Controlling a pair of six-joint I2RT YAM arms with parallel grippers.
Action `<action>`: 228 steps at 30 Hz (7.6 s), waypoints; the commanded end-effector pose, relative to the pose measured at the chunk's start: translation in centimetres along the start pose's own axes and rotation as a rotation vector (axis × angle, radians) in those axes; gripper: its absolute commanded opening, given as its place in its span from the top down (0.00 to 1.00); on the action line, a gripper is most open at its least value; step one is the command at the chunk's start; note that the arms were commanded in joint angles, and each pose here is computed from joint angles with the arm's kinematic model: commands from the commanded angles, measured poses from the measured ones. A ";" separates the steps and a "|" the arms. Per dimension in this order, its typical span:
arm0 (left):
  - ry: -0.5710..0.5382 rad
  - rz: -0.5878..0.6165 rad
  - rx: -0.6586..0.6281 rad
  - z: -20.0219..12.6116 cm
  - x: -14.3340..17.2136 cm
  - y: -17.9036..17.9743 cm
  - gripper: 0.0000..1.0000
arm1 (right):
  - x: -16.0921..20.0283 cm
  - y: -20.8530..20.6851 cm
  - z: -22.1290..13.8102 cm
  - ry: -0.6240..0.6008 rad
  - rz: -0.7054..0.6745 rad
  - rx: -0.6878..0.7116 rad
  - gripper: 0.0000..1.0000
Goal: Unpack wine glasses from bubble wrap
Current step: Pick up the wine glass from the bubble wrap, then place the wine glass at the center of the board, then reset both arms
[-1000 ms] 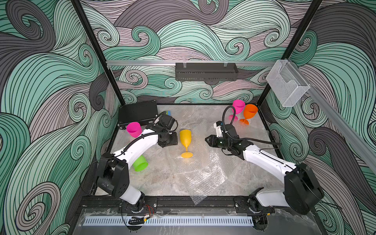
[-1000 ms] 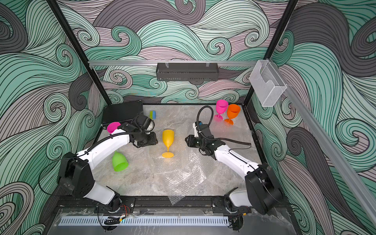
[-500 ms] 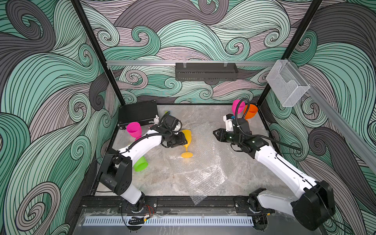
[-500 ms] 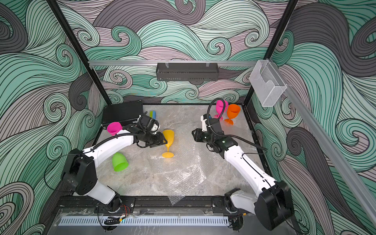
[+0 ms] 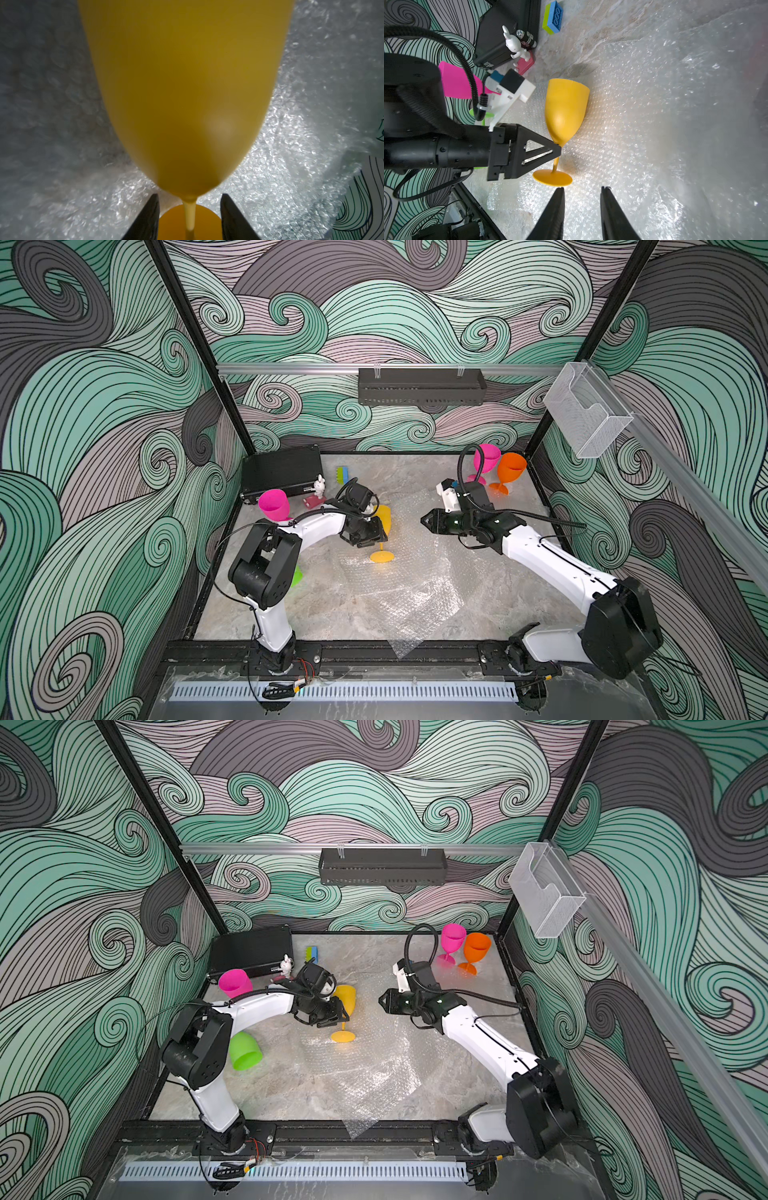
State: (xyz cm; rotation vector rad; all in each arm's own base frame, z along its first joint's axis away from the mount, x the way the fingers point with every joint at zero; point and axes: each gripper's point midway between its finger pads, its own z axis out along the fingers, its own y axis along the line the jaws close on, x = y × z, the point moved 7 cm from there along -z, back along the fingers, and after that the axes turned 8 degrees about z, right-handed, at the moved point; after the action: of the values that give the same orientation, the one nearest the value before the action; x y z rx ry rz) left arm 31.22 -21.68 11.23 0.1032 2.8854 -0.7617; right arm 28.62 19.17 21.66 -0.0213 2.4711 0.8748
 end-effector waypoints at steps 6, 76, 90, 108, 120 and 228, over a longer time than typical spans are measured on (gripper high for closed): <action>0.042 0.015 0.011 2.3 0.4 0.1 0.65 | -0.7 1.1 0.9 0.005 -0.016 -0.050 0.68; -0.677 1.127 -0.687 -5.0 6.1 -7.1 1.00 | -3.1 0.7 1.0 0.273 0.250 -0.253 0.80; -0.686 1.144 -0.749 -4.7 6.2 -7.8 0.54 | -4.4 0.7 0.8 0.213 0.270 -0.245 1.00; -0.712 0.670 -0.433 -12.2 3.7 -5.7 0.25 | -13.5 0.4 0.3 -0.045 0.045 0.115 1.00; -0.652 0.362 -0.279 -12.5 3.1 -0.7 0.26 | -18.3 1.3 4.0 -0.122 -0.135 0.340 1.00; -0.721 0.223 -0.480 -16.3 -0.7 5.1 0.26 | -5.1 -6.2 -2.1 -0.459 -0.340 0.490 0.26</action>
State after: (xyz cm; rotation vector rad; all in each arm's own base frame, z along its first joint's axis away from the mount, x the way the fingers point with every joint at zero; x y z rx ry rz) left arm 29.80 -10.14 22.21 0.0473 2.2898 -0.1485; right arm 32.92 13.39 20.99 -0.1148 2.2202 0.1559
